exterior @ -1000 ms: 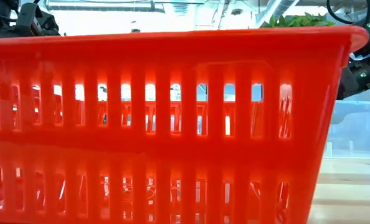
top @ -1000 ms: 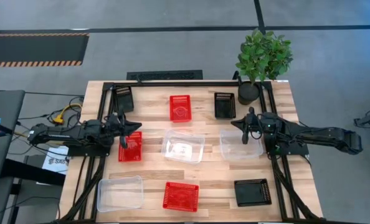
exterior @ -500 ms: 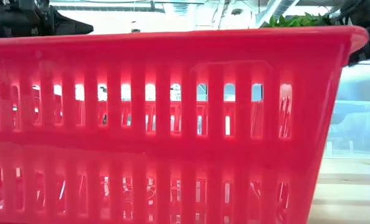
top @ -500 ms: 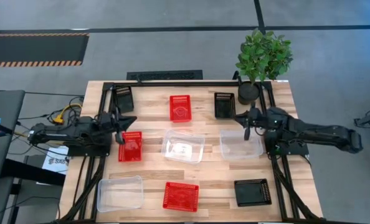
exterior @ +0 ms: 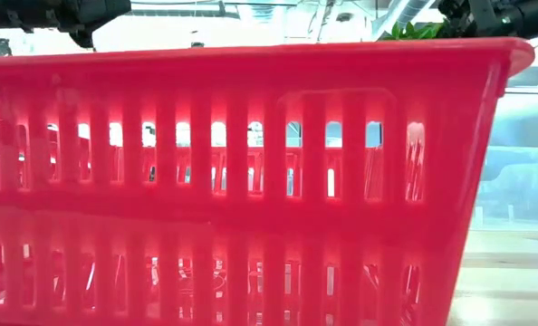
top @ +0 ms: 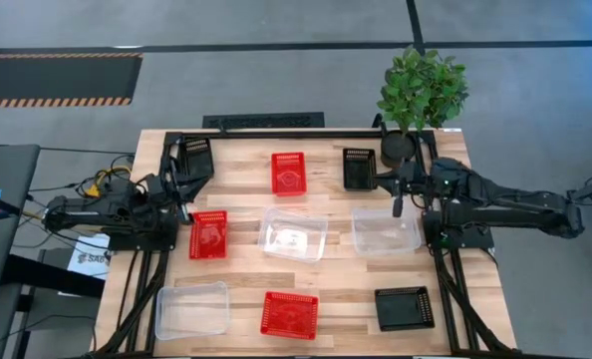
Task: Stack baskets by color
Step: Stack the top right black bin on top of the top left black bin
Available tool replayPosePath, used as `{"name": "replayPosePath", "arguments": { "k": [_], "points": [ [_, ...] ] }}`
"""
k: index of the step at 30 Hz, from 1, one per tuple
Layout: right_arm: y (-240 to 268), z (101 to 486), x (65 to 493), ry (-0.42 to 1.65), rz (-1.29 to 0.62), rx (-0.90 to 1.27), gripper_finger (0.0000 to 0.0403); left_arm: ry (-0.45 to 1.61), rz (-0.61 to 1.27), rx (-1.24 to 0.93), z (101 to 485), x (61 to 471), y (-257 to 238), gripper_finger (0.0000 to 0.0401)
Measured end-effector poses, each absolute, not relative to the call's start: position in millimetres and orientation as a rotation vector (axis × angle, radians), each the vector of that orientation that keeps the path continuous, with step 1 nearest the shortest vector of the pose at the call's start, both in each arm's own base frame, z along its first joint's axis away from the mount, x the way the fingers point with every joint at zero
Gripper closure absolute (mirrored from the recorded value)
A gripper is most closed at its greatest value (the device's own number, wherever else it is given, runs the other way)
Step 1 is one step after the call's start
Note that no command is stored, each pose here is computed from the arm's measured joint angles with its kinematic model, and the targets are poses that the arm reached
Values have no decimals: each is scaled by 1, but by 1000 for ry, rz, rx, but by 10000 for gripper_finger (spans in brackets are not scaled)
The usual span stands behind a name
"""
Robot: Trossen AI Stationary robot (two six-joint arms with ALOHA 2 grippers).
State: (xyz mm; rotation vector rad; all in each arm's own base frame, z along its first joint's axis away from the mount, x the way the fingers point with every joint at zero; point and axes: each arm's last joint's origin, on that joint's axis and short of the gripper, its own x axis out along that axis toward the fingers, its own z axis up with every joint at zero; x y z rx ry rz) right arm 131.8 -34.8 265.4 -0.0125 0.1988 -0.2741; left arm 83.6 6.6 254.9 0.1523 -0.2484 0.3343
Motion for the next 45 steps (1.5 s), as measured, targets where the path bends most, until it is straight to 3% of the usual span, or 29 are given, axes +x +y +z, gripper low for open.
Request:
{"name": "replayPosePath", "arguments": {
  "k": [8, 16, 23, 32, 45],
  "points": [
    [-40, 286, 150, 340, -269, -15, 311, -67, 367, 186, 275, 96, 7, 299],
    [-47, 304, 169, 506, -323, -9, 209, 73, 465, 153, 301, 112, 10, 238],
    [-57, 308, 184, 649, -392, 157, 131, 140, 697, 2, 325, 113, 15, 185],
    [-83, 287, 207, 864, -619, 521, 117, 109, 894, -212, 341, 106, 22, 165],
    [-124, 248, 211, 1091, -868, 616, 117, 309, 931, -300, 319, 111, 34, 177]
  ]
}}
